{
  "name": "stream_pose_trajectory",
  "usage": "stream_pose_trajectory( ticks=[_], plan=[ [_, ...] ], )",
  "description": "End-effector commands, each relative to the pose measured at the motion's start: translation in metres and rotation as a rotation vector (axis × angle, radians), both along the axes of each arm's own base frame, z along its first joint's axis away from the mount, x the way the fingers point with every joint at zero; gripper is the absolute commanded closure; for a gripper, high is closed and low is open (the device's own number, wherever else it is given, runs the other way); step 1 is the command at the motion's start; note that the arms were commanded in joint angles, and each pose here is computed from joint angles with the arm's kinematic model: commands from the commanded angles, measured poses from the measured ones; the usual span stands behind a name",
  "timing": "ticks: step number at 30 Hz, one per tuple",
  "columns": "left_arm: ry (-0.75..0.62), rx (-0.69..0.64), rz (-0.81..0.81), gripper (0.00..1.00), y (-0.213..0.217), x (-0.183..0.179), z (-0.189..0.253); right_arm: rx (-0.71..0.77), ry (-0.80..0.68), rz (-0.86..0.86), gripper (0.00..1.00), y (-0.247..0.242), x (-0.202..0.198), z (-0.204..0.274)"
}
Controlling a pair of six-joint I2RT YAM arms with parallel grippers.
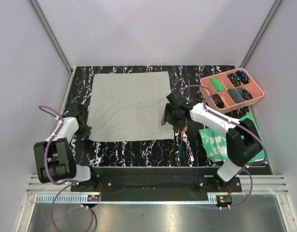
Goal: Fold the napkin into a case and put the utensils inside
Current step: Pick up the flattened napkin from the center of the board.
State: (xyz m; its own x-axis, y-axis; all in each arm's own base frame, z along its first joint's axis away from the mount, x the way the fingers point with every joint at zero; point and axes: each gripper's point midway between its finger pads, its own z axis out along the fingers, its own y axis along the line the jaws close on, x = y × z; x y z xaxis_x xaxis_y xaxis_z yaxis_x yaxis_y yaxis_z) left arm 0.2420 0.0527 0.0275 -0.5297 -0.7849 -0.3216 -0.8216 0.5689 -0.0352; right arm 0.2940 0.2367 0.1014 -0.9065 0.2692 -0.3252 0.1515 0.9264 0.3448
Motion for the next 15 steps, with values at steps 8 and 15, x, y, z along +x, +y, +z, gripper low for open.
stream_pose_trajectory(
  ticks=[8, 15],
  plan=[
    [-0.104, 0.003, 0.070, 1.00, 0.000, -0.022, 0.016, -0.197, 0.136, -0.113, 0.47, -0.001, -0.040, -0.058],
    [-0.153, 0.012, 0.067, 1.00, 0.000, -0.022, 0.020, -0.326, 0.135, -0.174, 0.56, -0.029, -0.048, -0.071]
  ],
)
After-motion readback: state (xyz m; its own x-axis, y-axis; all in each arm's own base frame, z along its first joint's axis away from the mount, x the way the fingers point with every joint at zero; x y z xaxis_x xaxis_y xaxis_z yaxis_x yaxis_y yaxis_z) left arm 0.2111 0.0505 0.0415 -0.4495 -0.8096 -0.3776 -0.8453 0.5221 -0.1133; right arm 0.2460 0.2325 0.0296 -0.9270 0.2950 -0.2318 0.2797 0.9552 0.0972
